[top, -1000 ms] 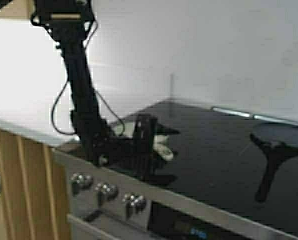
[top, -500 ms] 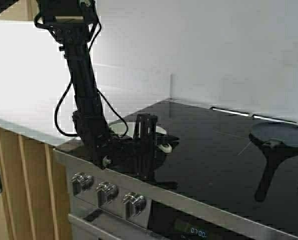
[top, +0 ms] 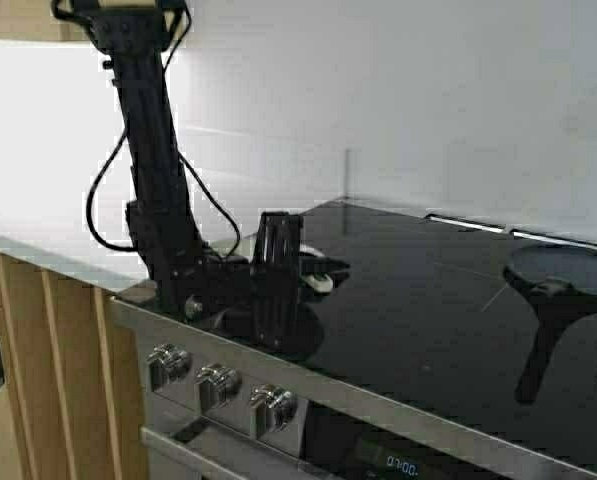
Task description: Wash the pan
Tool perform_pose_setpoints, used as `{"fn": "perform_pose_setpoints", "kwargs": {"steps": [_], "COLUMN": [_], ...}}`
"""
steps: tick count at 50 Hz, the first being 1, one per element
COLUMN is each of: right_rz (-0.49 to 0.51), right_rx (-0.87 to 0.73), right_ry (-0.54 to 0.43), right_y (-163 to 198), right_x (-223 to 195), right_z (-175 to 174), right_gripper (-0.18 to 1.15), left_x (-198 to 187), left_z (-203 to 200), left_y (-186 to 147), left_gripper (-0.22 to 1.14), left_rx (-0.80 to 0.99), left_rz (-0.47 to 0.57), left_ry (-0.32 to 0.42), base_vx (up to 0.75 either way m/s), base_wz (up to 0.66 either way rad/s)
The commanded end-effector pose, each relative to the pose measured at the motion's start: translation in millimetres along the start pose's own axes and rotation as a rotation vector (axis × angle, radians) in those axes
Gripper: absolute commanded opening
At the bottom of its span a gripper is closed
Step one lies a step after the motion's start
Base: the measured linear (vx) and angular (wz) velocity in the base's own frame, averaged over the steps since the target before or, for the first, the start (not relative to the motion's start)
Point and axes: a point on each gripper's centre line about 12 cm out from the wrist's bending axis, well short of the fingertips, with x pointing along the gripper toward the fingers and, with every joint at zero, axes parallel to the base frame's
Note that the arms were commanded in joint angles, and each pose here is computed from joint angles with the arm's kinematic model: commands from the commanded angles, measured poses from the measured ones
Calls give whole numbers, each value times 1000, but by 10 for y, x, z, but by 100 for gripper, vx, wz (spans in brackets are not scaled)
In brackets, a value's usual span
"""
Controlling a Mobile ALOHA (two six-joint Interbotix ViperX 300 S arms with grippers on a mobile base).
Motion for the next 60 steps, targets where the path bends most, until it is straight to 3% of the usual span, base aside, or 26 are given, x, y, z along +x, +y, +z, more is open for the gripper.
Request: {"fn": "perform_pose_setpoints", "kwargs": {"steps": [1, 25, 60], "right_rz": [2, 4, 26], "right_rx": [-1, -7, 25], "right_ry": [-18, 6, 5], "right_y": [4, 6, 49], "right_x": [21, 50, 13], "right_z": [61, 5, -13], "right_gripper": [7, 7, 7], "left_x": [8, -337, -569], "left_z": [-33, -153, -216], "left_y": [-489, -703, -633], "left_gripper": [2, 2, 2], "left_rx": [71, 124, 108], "left_rz": [-103, -122, -113], "left_ry": [24, 56, 66], "base_vx": [0, 3, 9], "base_wz": [3, 22, 61]}}
